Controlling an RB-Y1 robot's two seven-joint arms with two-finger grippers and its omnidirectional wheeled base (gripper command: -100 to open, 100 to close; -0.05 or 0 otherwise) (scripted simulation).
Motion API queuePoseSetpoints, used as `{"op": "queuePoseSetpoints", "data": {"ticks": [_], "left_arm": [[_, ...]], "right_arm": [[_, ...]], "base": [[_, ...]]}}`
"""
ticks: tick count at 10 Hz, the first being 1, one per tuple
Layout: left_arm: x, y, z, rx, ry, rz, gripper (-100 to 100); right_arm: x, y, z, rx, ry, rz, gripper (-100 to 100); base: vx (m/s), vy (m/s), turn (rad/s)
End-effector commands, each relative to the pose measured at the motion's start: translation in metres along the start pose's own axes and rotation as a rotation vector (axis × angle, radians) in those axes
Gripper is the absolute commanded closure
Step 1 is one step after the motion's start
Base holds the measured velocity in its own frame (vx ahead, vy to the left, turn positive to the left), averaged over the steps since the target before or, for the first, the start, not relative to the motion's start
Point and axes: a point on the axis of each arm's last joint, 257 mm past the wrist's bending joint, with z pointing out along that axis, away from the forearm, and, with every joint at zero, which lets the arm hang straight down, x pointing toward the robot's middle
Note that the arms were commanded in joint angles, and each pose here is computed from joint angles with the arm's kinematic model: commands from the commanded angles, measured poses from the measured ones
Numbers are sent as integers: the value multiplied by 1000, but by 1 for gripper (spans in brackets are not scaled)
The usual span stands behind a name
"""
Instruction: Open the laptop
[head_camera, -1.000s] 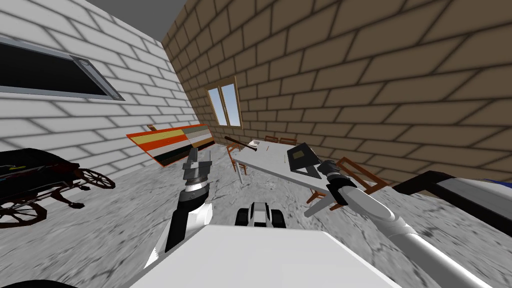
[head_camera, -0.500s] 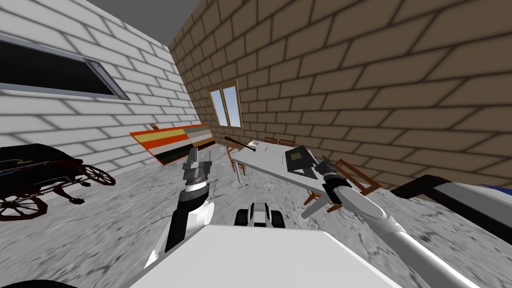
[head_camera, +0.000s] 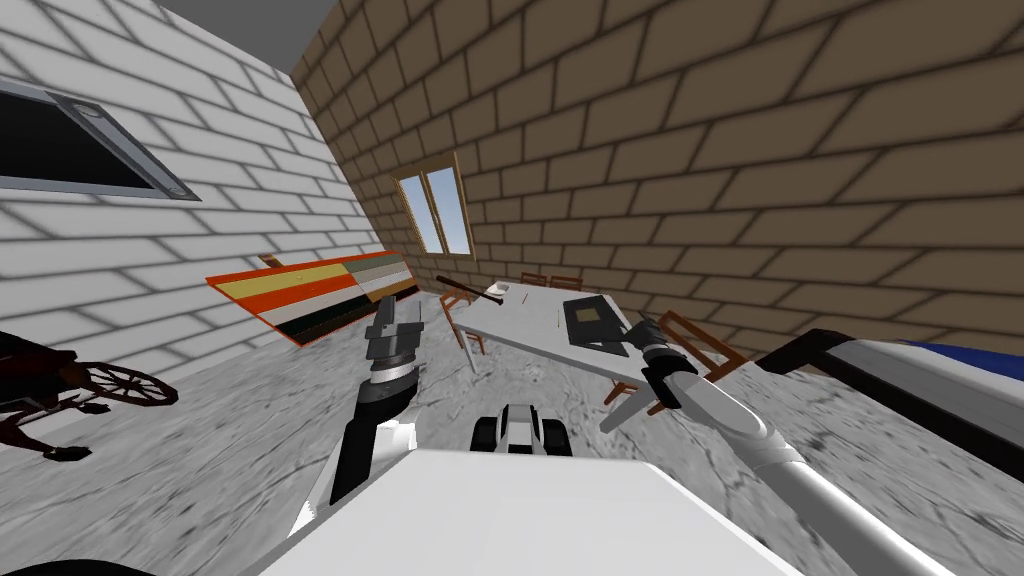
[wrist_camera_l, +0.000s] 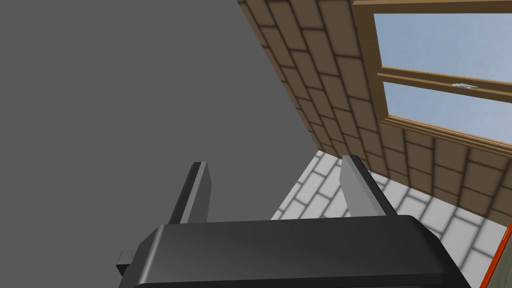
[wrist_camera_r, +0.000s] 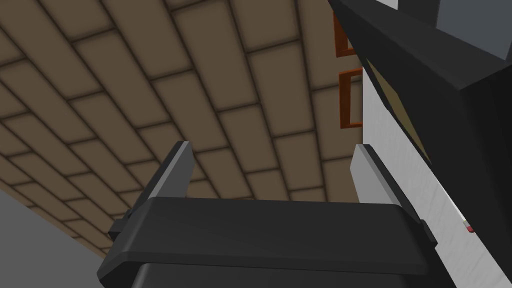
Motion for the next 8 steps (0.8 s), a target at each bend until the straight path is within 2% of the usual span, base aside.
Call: {"op": "queuePoseSetpoints", "data": {"ticks": [1,7,8], "left_arm": [[0,0,0,0,0,0,0],[0,0,0,0,0,0,0],[0,0,0,0,0,0,0]], "right_arm": [[4,-11,5,-5,-11,1,-100],[20,-62,23,-12,-45,2,-100],[19,-57,21,-10,-40,0,-100]], "base": [[27,53,-36],[7,84,-67],[3,34,-11]]}}
